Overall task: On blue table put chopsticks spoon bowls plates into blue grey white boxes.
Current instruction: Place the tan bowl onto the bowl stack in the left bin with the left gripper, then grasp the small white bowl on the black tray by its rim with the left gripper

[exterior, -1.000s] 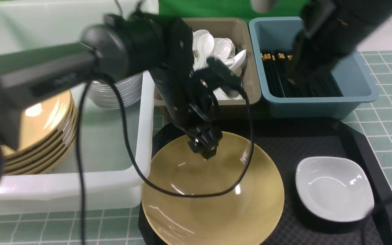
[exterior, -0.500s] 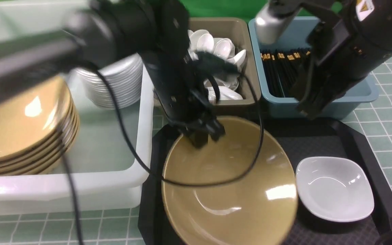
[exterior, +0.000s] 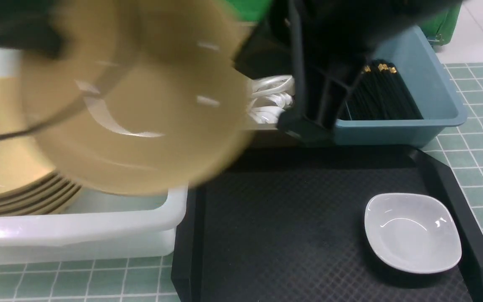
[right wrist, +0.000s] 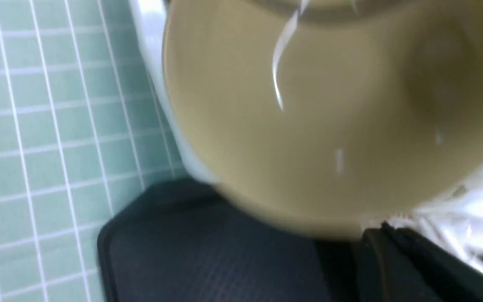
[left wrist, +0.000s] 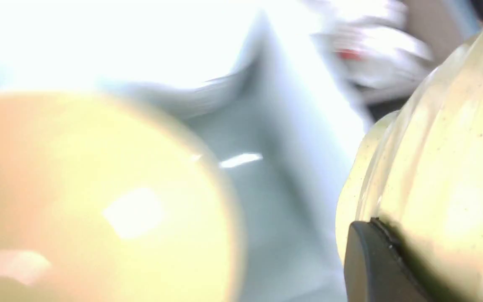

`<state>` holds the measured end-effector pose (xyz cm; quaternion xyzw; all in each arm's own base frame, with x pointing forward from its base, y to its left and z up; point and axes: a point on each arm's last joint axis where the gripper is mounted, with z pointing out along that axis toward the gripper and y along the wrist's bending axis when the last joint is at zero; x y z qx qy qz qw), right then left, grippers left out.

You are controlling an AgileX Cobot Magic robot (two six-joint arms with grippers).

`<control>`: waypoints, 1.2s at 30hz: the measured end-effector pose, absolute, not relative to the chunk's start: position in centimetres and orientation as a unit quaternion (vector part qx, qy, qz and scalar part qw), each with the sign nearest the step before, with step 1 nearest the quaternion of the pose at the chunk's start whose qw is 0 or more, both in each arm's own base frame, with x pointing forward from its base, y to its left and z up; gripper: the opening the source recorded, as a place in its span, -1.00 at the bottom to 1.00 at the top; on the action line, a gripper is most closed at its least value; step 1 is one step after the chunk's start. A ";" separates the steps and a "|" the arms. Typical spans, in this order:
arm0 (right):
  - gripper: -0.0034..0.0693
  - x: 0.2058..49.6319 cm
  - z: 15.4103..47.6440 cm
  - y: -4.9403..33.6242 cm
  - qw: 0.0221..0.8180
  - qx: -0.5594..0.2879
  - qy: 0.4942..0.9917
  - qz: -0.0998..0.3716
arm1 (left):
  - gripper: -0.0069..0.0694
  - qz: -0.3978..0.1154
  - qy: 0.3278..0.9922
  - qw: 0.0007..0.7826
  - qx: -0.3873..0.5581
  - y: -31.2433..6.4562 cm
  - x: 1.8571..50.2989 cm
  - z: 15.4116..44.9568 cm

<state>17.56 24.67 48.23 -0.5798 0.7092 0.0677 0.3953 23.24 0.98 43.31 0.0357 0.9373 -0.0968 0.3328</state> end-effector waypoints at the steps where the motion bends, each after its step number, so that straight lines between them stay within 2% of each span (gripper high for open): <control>1: -0.80 17.6 48.3 24.8 0.396 -0.581 0.708 0.068 | -0.81 -0.096 0.938 0.333 0.027 1.3 22.9 43.2; 6: -0.80 18.2 47.3 25.9 0.383 -0.590 0.708 0.061 | -0.81 -0.062 0.915 0.359 -0.173 9.2 20.4 40.6; 9: -0.80 18.4 46.9 26.2 0.376 -0.597 0.706 0.056 | -0.81 -0.060 0.907 0.355 -0.220 11.3 21.2 38.3; 13: -0.80 18.5 46.7 26.3 0.369 -0.607 0.703 0.050 | -0.76 -0.072 0.914 0.328 -0.230 12.7 22.9 35.8; 16: -0.80 18.4 46.7 26.3 0.367 -0.608 0.702 0.048 | -0.54 -0.081 0.920 0.310 -0.227 13.9 24.6 33.7; 20: -0.80 18.4 46.6 26.3 0.366 -0.609 0.702 0.048 | -0.07 -0.078 0.928 0.298 -0.208 14.3 25.2 32.8; 21: -0.80 18.4 46.6 26.3 0.366 -0.609 0.702 0.047 | -0.02 -0.076 0.929 0.298 -0.207 14.3 25.2 32.7; 23: -0.80 18.5 46.6 26.3 0.366 -0.609 0.702 0.046 | 0.20 -0.071 0.930 0.298 -0.204 14.4 25.2 32.7; 25: -0.80 18.5 46.6 26.2 0.367 -0.609 0.702 0.044 | 0.51 -0.058 0.930 0.303 -0.197 14.5 25.1 33.7; 26: -0.80 18.5 46.6 26.2 0.367 -0.609 0.702 0.044 | 0.51 -0.058 0.930 0.305 -0.196 14.5 25.1 33.8; 28: -0.80 18.8 46.6 26.0 0.367 -0.605 0.705 0.040 | 0.75 -0.038 0.929 0.316 -0.190 14.6 25.0 35.9; 30: -0.80 19.1 46.6 25.8 0.367 -0.601 0.709 0.039 | 0.78 -0.029 0.927 0.325 -0.186 14.5 25.0 37.3; 33: -0.80 20.1 46.6 25.0 0.367 -0.576 0.729 0.036 | 0.79 -0.031 0.926 0.341 -0.160 12.2 25.3 40.8; 36: -0.80 21.5 46.2 23.9 0.361 -0.544 0.757 0.031 | 0.67 -0.063 0.934 0.341 -0.089 7.5 26.1 42.6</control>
